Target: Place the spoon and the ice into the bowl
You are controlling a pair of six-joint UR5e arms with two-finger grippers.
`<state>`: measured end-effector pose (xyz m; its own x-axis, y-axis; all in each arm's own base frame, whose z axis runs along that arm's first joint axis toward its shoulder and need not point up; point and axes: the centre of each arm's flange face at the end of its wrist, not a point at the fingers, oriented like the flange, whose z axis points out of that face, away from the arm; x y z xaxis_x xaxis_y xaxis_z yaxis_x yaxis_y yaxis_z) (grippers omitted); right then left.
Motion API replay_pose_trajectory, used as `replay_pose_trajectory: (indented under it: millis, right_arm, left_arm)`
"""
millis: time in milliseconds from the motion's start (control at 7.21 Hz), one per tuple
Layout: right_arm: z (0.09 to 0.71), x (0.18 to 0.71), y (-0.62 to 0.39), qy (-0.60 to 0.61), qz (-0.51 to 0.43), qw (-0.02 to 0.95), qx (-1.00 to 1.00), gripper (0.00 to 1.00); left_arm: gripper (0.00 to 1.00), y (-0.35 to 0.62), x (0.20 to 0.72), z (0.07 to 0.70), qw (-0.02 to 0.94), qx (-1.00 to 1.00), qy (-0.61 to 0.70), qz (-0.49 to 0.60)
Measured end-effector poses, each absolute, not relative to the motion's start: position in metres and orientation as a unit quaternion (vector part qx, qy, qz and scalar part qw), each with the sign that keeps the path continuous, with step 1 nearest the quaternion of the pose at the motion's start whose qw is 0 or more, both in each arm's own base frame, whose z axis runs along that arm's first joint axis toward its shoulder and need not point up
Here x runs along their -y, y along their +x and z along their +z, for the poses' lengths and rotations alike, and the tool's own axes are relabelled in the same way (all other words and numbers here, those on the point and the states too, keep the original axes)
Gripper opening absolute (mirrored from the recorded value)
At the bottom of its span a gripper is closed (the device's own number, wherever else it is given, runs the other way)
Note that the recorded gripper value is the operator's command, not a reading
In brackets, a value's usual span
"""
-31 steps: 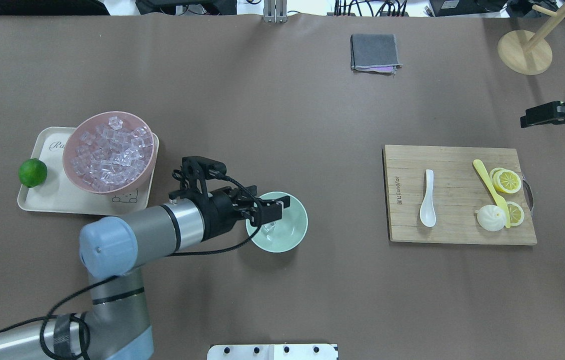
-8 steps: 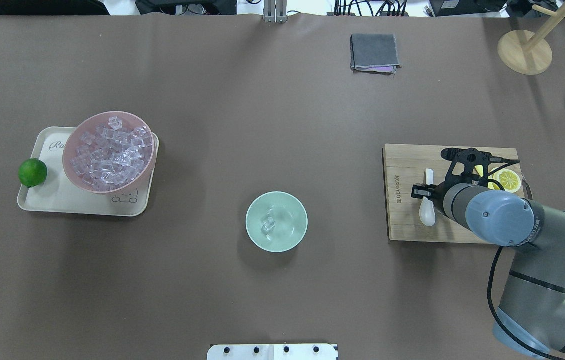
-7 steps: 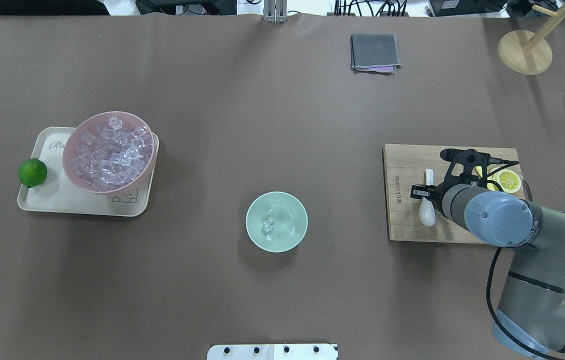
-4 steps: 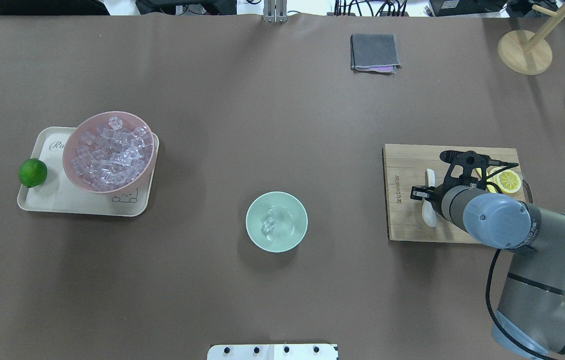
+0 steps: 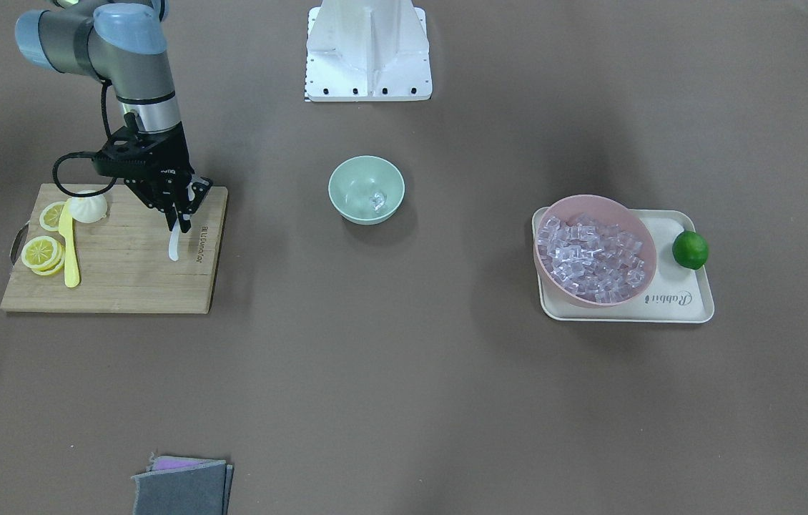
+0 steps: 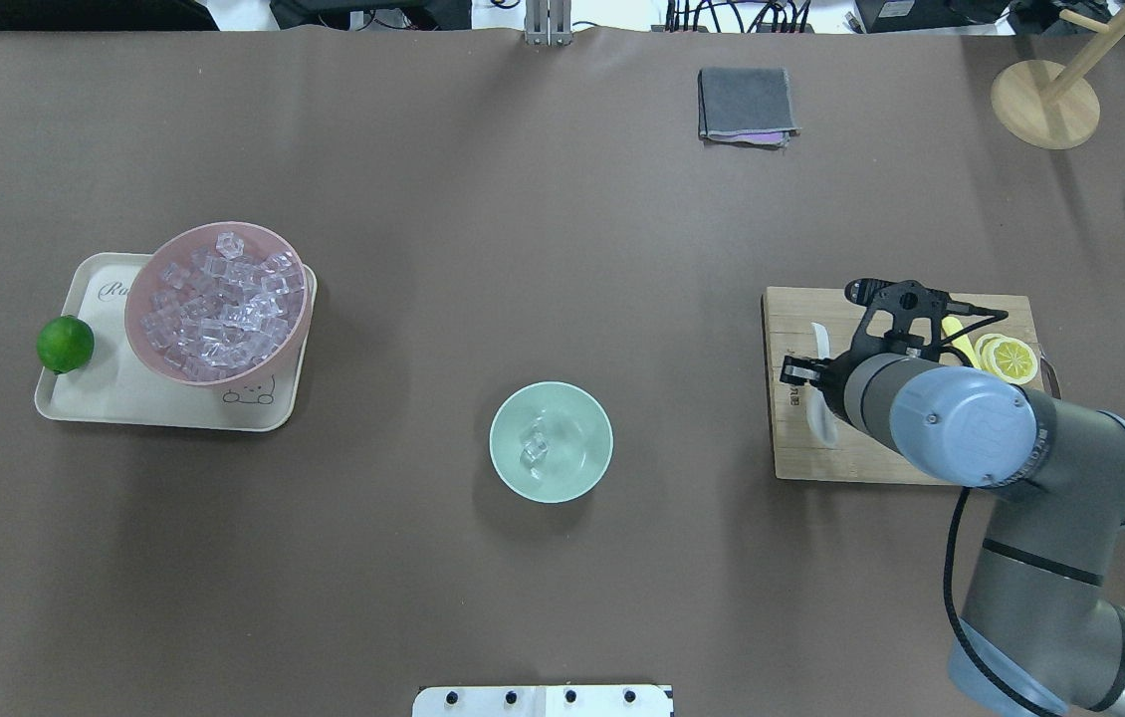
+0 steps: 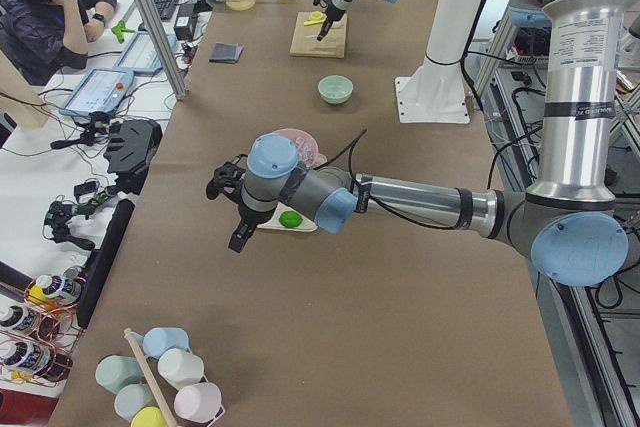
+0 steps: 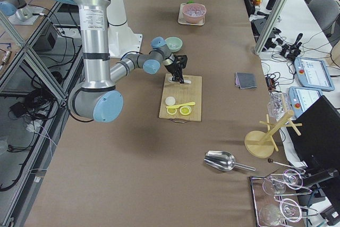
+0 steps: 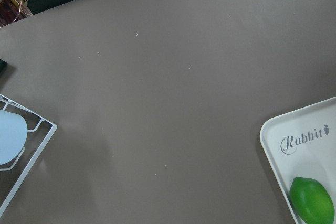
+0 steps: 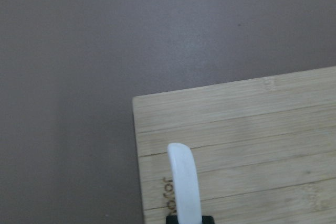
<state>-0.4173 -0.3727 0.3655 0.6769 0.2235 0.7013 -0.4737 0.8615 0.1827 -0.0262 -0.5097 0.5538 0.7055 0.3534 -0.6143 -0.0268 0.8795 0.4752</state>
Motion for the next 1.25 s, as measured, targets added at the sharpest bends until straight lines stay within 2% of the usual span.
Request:
replay_pose_trajectory:
  millis: [555,1109,1248]
  right_arm:
    - [0.219,0.374,-0.494,0.094,0.354,0.876,0.314,0.0]
    - [0.159,0.379,-0.607,0.073,0.479,0.832,0.271,0.0]
    - [0.155,0.377,-0.623,0.076,0.487,0.829,0.265,0.44]
  left_arm:
    - [0.99,-0.026,0.506,0.555,0.897,-0.371,0.218,0.1]
    - [0.99,-0.026,0.502,0.561,0.898,-0.372,0.212,0.099]
    - [0.99,-0.026,0.501,0.562,0.899,-0.372,0.211,0.098]
